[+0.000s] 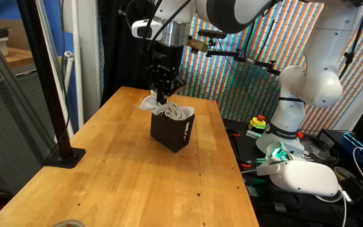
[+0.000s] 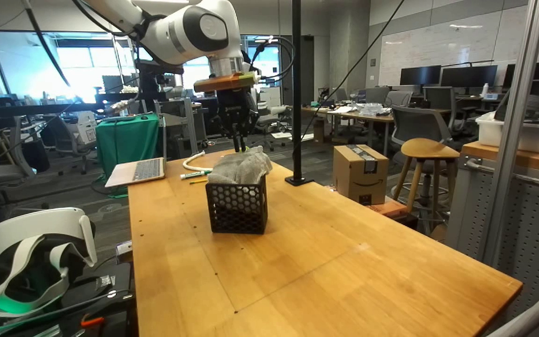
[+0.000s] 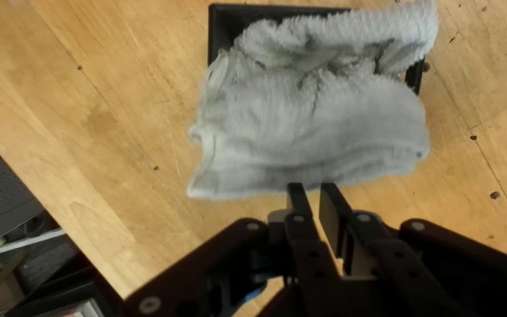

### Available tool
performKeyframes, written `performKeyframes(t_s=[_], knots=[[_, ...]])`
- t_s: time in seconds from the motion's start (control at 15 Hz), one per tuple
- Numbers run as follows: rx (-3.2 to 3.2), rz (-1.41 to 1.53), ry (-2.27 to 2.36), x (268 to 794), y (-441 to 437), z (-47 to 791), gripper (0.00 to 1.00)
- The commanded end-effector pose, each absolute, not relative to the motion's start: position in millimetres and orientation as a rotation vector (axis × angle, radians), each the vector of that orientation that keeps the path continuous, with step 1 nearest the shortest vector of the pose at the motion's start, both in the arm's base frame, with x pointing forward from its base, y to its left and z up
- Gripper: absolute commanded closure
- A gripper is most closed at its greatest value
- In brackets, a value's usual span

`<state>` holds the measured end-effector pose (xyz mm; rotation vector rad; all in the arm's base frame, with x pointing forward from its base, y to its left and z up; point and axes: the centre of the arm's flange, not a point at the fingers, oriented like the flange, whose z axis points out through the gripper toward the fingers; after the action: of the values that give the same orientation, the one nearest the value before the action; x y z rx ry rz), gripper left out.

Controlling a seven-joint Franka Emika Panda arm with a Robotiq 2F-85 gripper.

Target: Put the towel in the box

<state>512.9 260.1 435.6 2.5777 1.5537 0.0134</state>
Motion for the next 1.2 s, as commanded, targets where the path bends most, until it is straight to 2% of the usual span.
performKeyframes(t_s=[0.0, 0.27, 0.8, 1.13], knots=[[2.527, 0.148, 1.535, 510.3, 273.3, 475.1, 0.83], [2.522, 0.168, 1.48, 504.6, 286.0, 486.6, 0.83], [2.697, 0.203, 0.847, 469.7, 310.1, 440.9, 0.83], [2.695, 0.294, 0.572, 470.8, 308.3, 436.7, 0.83]])
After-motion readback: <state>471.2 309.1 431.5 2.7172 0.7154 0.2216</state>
